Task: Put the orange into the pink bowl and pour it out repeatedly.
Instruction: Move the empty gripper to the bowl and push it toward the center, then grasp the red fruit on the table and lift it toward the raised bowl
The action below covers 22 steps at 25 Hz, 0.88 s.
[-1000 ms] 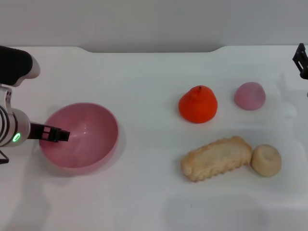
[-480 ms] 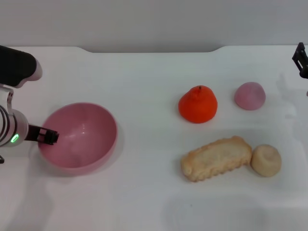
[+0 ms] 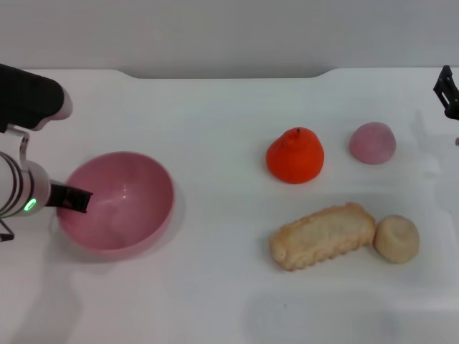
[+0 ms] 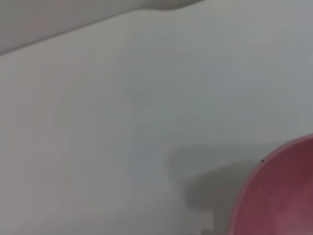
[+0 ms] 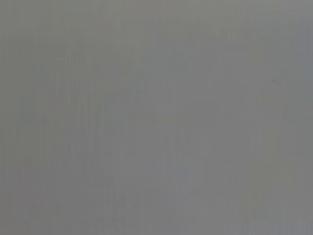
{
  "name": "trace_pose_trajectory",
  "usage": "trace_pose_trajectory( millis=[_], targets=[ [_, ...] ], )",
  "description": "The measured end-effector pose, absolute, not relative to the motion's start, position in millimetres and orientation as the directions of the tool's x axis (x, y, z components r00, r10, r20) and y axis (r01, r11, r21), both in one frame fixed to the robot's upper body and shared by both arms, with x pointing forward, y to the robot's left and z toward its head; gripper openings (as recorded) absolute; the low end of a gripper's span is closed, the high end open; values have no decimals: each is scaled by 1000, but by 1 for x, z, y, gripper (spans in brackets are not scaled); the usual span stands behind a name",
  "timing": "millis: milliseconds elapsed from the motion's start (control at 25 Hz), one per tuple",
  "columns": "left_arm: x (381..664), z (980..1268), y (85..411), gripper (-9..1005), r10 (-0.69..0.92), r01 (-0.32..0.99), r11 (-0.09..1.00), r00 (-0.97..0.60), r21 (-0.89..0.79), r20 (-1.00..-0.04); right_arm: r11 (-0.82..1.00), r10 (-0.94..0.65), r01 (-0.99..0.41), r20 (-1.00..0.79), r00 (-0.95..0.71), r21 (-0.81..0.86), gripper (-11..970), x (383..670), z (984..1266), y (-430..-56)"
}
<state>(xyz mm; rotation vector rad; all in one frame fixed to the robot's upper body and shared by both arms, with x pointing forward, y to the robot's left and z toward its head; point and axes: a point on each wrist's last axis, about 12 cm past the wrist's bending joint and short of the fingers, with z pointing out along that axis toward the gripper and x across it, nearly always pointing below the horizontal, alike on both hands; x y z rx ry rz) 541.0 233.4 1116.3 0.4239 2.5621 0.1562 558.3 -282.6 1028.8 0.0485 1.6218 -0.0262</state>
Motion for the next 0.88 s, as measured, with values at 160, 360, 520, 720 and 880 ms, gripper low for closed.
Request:
trace_pose_trajectory(
  millis=[160,360,520,720,880],
  targets=[
    [544,1116,227,224,349,290,937,-777,194,-524,999,17,47,-999,-50,15,817,559,1029,-282],
    [546,1116,226,144,345,287,939,-768,190,-539,999,29,38,-996,-82,26,816,562,1028,-279],
    [550,1128,224,123,308,260,951,-741,169,-596,999,41,14,-994,-102,40,815,568,1031,-272],
    [558,1149,218,72,315,268,947,-690,175,-652,998,36,-42,-989,-142,42,814,579,1039,-262],
    [564,1159,217,46,319,261,946,-662,191,-678,995,24,-89,-987,-157,38,813,585,1051,-253]
  ],
)
